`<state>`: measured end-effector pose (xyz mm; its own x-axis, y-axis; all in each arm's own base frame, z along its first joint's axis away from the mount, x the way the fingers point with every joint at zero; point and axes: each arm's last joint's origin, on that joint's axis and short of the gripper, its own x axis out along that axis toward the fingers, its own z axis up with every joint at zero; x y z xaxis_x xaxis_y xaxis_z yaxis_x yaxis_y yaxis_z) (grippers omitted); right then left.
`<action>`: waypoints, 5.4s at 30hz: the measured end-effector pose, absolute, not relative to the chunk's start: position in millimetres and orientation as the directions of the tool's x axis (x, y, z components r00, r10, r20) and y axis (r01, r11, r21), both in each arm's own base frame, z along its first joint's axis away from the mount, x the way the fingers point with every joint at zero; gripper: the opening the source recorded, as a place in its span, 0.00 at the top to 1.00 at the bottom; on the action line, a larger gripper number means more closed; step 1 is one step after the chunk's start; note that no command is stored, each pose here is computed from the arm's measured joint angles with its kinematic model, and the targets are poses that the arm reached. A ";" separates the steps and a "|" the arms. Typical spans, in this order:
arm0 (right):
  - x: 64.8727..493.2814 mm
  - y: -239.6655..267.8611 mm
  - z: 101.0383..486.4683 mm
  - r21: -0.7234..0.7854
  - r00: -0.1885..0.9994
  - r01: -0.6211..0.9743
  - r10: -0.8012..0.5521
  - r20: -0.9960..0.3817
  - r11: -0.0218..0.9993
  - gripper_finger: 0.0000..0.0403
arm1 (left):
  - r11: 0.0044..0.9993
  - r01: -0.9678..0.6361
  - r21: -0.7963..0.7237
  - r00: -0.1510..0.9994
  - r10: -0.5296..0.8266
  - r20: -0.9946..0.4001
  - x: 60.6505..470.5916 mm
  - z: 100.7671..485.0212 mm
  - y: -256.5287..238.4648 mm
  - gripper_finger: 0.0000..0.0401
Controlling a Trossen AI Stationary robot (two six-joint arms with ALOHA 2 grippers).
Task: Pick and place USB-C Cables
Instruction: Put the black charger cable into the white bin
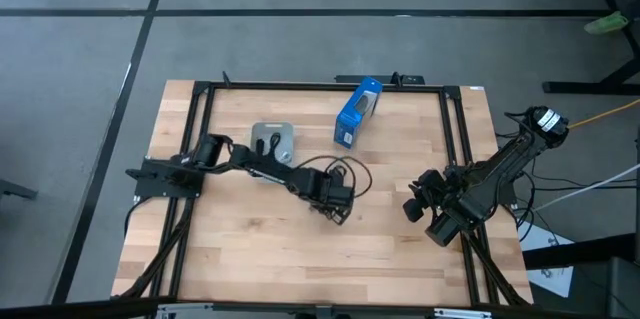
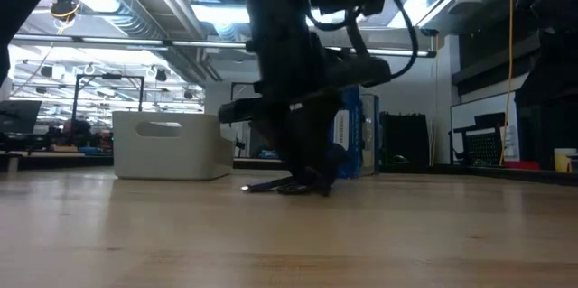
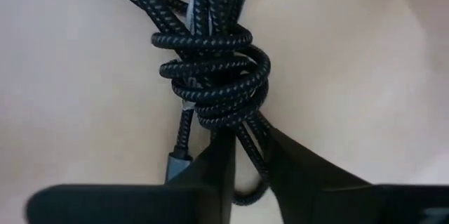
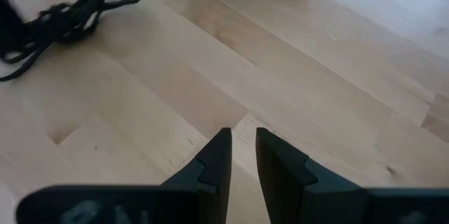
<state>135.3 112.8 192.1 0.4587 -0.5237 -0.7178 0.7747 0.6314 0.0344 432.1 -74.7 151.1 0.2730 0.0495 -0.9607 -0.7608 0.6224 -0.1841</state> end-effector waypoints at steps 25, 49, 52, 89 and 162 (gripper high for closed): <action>136.1 113.6 191.9 0.048 0.465 0.774 -0.517 -0.719 0.631 0.83 | 0.744 -0.642 0.184 0.298 0.463 -0.835 350.5 340.0 -116.1 1.00; 136.9 114.5 191.6 0.044 0.470 0.764 -0.510 -0.720 0.643 0.83 | 0.070 -0.951 0.303 -0.269 0.301 -0.915 309.0 261.9 52.5 0.99; 136.9 114.5 191.6 0.025 0.472 0.752 -0.510 -0.719 0.659 0.83 | 0.068 -0.952 0.298 -0.269 0.277 -0.922 307.7 242.6 52.3 0.97; 140.0 117.7 191.4 0.056 0.496 0.739 -0.485 -0.720 0.672 0.83 | 0.376 -0.895 0.240 0.052 0.622 -0.781 341.3 304.8 31.0 0.89; 141.0 119.0 191.2 0.053 0.501 0.725 -0.472 -0.726 0.687 0.83 | 0.513 -0.845 0.152 0.120 0.458 -0.881 339.5 245.3 -33.5 0.65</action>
